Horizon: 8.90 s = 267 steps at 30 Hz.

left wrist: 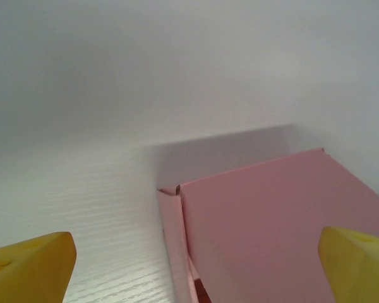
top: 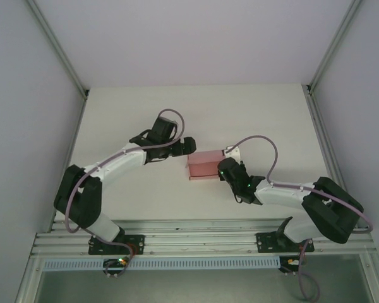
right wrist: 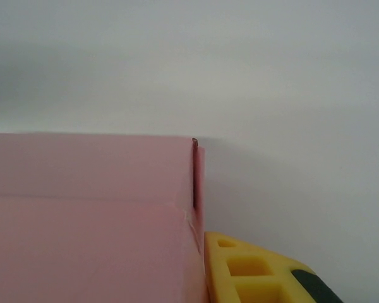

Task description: Assemble paper box

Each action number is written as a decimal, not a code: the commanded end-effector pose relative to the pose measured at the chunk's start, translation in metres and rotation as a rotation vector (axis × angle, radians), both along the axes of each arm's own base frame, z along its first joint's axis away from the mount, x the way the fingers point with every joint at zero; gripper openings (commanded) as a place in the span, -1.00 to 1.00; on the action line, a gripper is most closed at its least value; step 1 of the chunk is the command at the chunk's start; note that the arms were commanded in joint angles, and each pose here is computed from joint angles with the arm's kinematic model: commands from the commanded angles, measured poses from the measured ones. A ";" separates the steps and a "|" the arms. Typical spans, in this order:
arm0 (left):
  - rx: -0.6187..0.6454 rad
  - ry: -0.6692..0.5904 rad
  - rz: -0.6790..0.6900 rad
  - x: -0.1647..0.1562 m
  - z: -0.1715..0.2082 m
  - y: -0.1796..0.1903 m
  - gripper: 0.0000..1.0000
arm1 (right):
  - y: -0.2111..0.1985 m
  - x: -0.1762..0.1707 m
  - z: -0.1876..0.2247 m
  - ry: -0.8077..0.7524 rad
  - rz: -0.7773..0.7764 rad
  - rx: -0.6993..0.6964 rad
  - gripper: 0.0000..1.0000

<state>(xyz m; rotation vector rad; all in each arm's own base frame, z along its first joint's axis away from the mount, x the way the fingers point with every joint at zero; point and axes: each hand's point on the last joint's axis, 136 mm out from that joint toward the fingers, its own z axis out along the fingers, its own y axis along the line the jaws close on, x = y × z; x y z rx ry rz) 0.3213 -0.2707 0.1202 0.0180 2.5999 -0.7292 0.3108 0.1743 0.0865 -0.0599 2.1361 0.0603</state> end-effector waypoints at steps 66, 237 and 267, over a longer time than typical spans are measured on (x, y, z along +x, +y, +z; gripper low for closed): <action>-0.530 0.058 -0.023 -0.001 -0.079 0.008 -0.58 | 0.045 0.023 -0.019 0.773 0.347 0.809 0.70; 0.542 -0.322 -1.181 -0.045 -0.037 -0.037 -0.21 | 0.059 0.001 0.082 0.502 0.499 0.620 -1.00; 0.474 -0.401 -1.147 -0.038 -0.018 -0.049 -0.01 | 0.031 -0.003 0.000 0.206 0.409 0.119 -1.00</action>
